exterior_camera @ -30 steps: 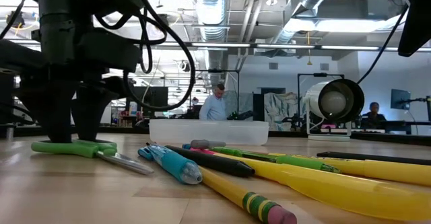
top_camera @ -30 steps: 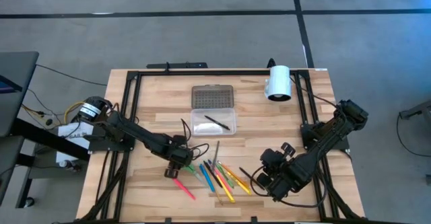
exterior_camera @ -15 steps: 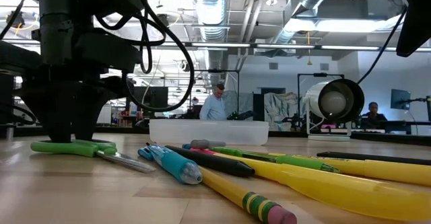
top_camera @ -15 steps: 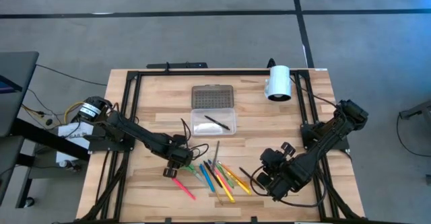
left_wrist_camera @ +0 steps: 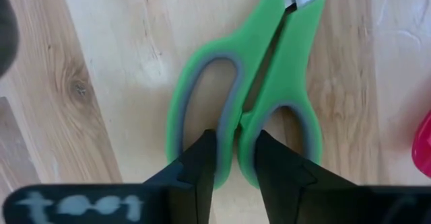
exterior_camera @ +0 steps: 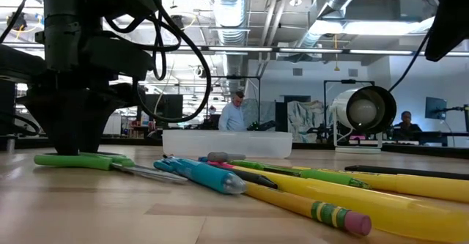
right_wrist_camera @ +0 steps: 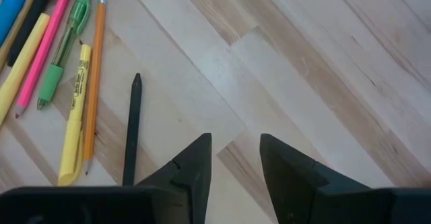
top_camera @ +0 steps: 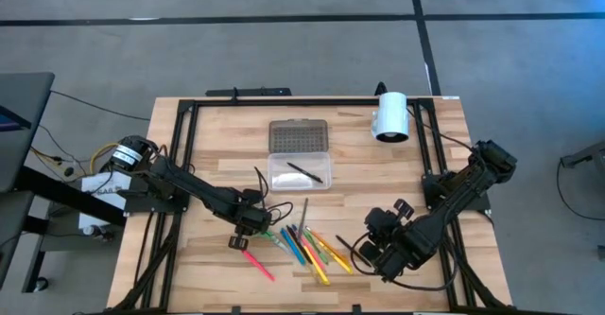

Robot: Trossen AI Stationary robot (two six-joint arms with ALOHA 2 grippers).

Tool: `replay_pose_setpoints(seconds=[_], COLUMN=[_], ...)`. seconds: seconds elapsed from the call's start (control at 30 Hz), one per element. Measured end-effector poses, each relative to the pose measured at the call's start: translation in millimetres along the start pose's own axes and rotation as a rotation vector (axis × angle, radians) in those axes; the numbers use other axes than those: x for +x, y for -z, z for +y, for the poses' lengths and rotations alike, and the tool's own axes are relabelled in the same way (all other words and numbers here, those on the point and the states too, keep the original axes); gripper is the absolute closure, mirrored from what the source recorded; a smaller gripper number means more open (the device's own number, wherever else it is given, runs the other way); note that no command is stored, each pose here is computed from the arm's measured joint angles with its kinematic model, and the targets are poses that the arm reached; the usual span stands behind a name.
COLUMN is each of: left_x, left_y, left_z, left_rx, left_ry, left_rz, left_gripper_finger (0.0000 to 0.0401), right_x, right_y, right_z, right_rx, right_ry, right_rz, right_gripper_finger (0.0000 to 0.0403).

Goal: Pick & place school supplies into a supply box
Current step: Put the green scissors into the supply box

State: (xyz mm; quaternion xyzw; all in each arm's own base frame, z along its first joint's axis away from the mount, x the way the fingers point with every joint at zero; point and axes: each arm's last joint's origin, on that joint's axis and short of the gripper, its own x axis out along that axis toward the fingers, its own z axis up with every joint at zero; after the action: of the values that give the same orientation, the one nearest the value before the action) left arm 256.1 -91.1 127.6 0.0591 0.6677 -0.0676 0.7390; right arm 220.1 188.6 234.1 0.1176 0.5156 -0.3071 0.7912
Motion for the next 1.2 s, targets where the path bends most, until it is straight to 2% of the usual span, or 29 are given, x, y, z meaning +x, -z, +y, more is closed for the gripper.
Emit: replay_pose_setpoints(seconds=[0.83,1.2], left_x=[-7.4,-30.1], left_y=[1.4,-10.1], left_z=[-0.5,-1.8], left_rx=[0.004,0.053], left_ry=[0.022,0.003], left_rz=[-0.009,0.044], left_gripper_finger=[0.0316,0.0317], right_x=[1.5,1.5], right_y=[-2.9,-3.3], right_z=[-0.7,-0.8], right_rx=[0.002,-0.006], right_ry=[0.006,0.01], right_rz=[-0.009,-0.025], right_gripper_finger=[0.0282,0.0282])
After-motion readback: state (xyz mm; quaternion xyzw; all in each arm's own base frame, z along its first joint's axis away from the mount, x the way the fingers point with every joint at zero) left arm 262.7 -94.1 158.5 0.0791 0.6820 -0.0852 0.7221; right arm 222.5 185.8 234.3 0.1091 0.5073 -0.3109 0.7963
